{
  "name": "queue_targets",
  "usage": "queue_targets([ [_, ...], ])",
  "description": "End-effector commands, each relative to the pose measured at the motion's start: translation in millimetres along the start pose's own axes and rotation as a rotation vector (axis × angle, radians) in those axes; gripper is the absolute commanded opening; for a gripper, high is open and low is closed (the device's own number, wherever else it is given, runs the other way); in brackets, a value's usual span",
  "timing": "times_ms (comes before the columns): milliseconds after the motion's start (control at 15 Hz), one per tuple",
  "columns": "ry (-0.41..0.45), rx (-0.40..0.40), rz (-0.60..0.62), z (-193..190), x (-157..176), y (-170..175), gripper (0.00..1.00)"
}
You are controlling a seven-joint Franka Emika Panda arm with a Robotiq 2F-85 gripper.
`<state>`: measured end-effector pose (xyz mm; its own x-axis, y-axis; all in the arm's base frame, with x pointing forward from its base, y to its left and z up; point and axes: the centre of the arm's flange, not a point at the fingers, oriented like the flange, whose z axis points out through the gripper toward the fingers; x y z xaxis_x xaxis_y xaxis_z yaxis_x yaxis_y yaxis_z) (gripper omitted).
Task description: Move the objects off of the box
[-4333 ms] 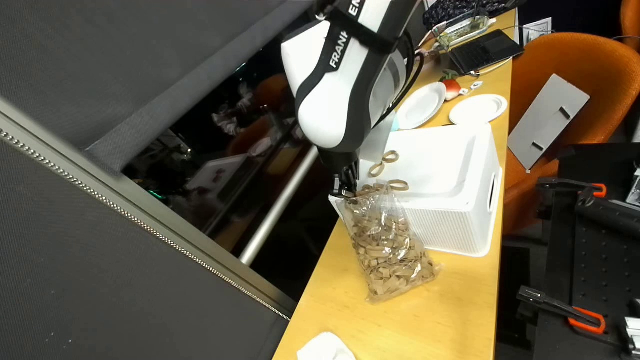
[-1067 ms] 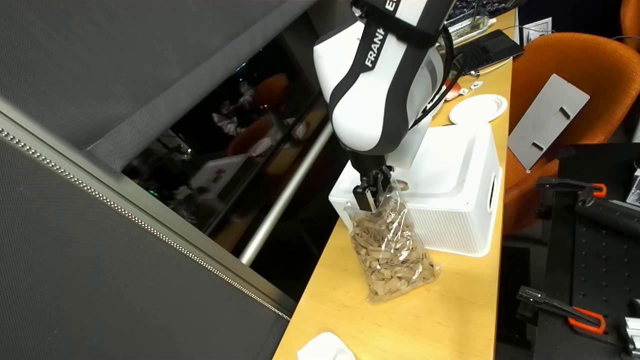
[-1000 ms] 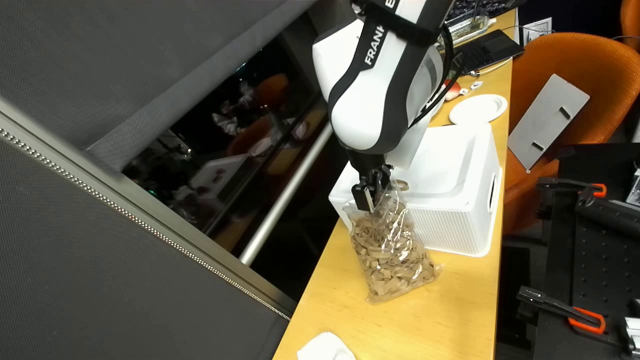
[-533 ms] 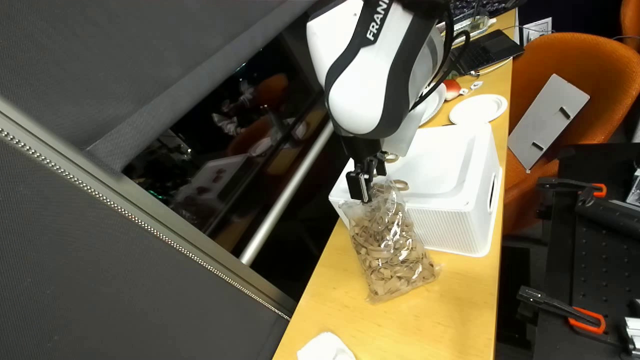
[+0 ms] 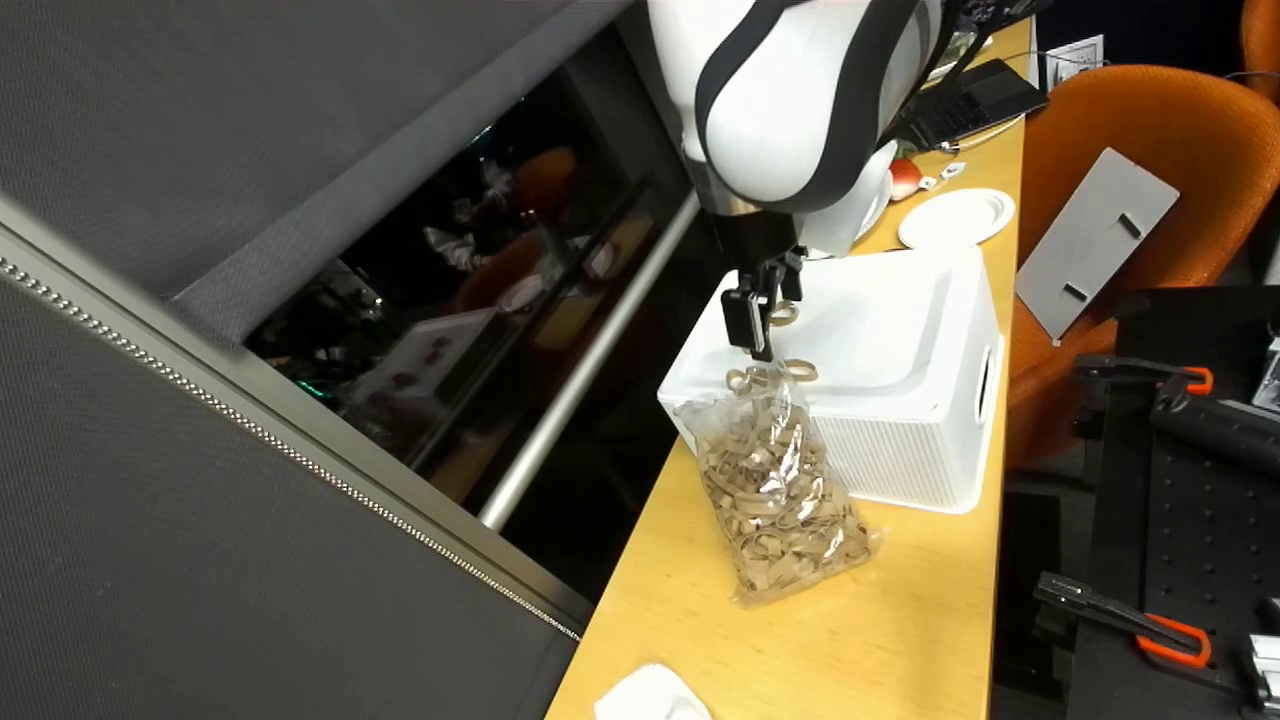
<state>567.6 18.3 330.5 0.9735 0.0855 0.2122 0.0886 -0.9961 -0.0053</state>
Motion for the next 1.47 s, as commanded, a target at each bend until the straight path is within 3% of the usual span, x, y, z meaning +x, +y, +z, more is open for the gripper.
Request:
queue_targets([
  [0, 0.042, -0.028, 0.117, -13, -18, 41, 1.0],
  [400, 0.101, -0.067, 0.281, 11, -2, 112, 1.0],
  [933, 0.118, -0.057, 0.28, 39, 27, 137, 1.0],
  [1400, 0.129, -0.025, 0.295, 64, 60, 130, 1.0],
])
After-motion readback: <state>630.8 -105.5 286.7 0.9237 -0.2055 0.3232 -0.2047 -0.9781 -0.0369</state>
